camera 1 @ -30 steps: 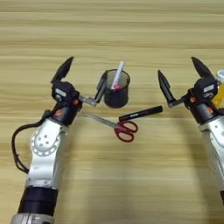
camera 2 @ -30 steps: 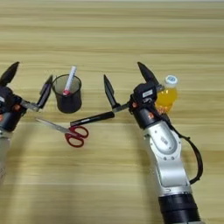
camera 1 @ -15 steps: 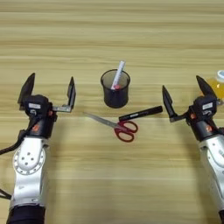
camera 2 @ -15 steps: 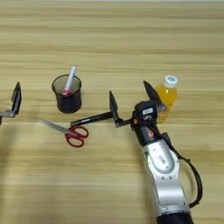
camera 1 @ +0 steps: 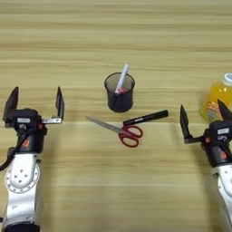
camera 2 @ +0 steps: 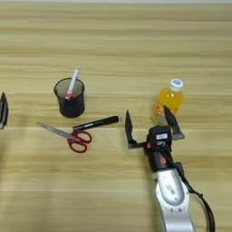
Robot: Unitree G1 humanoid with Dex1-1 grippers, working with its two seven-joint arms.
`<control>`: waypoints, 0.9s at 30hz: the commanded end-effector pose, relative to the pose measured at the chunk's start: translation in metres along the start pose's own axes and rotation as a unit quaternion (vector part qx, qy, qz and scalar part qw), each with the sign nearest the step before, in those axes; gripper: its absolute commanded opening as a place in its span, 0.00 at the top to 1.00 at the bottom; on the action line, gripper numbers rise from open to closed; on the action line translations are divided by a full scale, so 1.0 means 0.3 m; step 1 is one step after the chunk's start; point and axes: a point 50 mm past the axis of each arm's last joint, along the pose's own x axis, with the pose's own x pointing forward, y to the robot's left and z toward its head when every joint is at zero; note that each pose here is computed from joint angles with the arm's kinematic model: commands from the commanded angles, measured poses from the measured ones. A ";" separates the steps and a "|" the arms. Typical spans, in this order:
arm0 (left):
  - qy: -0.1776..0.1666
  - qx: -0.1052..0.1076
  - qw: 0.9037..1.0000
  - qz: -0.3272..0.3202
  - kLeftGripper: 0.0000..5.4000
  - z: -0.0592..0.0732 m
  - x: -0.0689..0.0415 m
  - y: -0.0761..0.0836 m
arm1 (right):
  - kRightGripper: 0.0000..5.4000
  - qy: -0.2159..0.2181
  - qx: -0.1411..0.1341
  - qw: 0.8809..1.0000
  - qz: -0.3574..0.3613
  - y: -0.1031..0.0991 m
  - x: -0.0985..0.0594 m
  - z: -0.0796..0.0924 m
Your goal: Move the objects on the table
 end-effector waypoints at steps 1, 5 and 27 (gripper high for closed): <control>0.007 0.012 1.000 0.003 0.00 -0.010 -0.016 0.007 | 0.00 0.022 0.008 0.999 -0.029 -0.019 -0.012 -0.020; 0.015 0.013 1.000 0.003 0.00 -0.014 -0.029 0.007 | 0.00 0.024 0.007 0.999 -0.048 -0.041 -0.014 -0.023; 0.058 0.006 0.998 -0.007 0.00 -0.038 -0.051 0.006 | 0.00 0.035 0.019 0.996 -0.079 -0.075 -0.007 -0.038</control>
